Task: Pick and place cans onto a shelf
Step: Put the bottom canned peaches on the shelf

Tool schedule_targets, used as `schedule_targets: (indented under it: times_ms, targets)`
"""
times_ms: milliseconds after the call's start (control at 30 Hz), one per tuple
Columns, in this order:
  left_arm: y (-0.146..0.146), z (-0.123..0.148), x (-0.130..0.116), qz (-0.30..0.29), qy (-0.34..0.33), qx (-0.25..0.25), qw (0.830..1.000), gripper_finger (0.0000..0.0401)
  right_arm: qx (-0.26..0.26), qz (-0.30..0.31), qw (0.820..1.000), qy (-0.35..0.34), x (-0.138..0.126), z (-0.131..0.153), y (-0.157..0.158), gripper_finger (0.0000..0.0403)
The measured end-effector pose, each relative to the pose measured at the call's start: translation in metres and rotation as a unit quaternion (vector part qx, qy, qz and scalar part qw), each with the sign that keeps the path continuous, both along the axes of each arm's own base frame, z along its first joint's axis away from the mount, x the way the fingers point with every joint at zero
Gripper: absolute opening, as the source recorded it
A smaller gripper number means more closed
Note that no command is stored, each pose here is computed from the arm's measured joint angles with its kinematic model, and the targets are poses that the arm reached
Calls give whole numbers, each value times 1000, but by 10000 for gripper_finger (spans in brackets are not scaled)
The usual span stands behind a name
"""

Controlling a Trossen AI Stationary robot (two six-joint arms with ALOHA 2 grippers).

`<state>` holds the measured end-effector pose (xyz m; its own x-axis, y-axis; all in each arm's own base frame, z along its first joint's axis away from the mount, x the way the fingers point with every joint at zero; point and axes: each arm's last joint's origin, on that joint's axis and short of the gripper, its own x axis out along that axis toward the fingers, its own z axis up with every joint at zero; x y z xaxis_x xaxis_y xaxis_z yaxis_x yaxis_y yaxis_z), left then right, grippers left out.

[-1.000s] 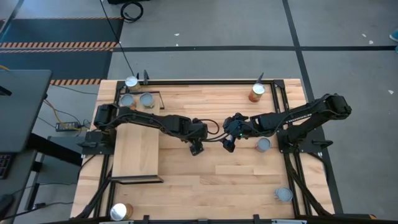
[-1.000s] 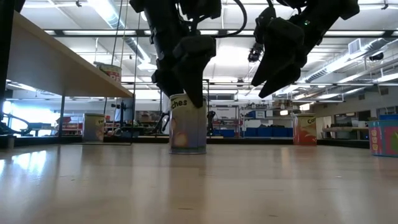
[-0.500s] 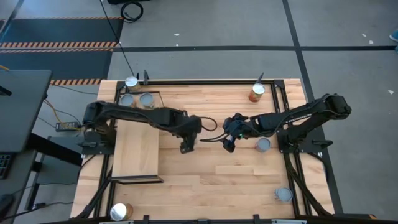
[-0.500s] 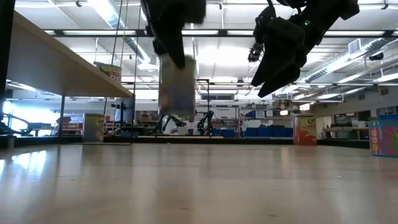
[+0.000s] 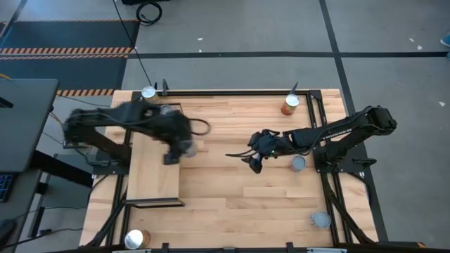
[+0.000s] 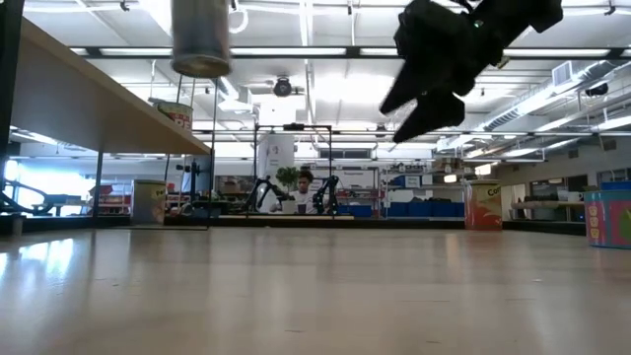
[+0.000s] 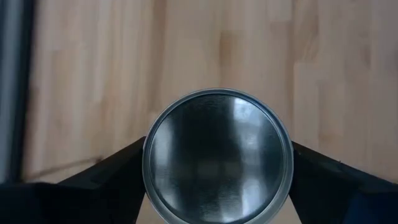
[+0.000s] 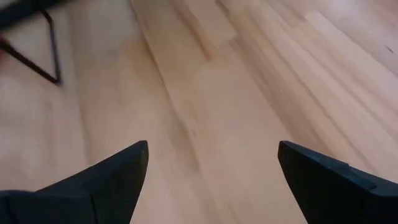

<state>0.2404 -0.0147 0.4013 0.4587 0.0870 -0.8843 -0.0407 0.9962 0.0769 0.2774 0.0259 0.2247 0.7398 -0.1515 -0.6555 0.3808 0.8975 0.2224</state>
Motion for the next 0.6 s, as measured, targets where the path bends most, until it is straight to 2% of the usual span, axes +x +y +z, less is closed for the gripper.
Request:
schedule_targets:
  times_ms: [167, 300, 400, 600]
  targets:
    - [6, 17, -59, -13, -21, 29, 999, 320, 10, -58, 996, -68, 7, 9, -2, 366]
    - [13, 14, -100, -6, -4, 53, 999, 320, 40, -111, 987, -114, 10, 14, -4, 366]
    - [15, 8, -122, 8, -10, 39, 999, 320, 57, -147, 977, -146, 12, 18, -5, 366]
    - [17, -6, -153, 13, -11, 36, 999, 320, 63, -173, 962, -201, 15, 27, -6, 366]
